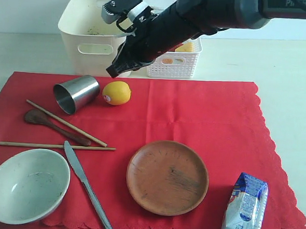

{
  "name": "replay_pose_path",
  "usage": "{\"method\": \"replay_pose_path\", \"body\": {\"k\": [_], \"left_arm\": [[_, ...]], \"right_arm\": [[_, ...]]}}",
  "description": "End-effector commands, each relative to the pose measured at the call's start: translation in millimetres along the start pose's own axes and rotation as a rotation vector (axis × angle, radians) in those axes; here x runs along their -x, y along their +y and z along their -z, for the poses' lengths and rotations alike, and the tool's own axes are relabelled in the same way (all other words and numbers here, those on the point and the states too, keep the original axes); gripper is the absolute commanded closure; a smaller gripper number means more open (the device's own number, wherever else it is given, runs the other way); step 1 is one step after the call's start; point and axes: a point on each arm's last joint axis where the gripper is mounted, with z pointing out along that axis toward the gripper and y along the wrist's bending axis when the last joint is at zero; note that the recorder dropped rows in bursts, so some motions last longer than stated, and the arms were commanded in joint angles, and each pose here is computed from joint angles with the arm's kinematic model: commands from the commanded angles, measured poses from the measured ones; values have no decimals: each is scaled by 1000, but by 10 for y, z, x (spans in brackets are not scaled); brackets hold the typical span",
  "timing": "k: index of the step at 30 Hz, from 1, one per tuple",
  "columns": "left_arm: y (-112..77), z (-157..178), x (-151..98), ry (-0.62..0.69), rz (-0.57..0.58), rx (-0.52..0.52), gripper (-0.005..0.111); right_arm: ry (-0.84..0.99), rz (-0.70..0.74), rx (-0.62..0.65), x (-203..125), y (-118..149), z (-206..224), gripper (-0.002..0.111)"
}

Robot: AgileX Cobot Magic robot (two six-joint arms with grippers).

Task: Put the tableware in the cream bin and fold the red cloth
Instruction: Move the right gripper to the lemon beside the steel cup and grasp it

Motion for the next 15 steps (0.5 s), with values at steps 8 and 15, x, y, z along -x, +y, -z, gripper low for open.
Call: {"method": "replay_pose_path", "body": {"k": [8,15], "left_arm": [[0,6,11,-13,0,1,106],[0,6,11,-13,0,1,106]], "right_arm": [[18,-81,-43,-122,62,-295,37],[45,-47,-35,-211,50,-402,35]]}}
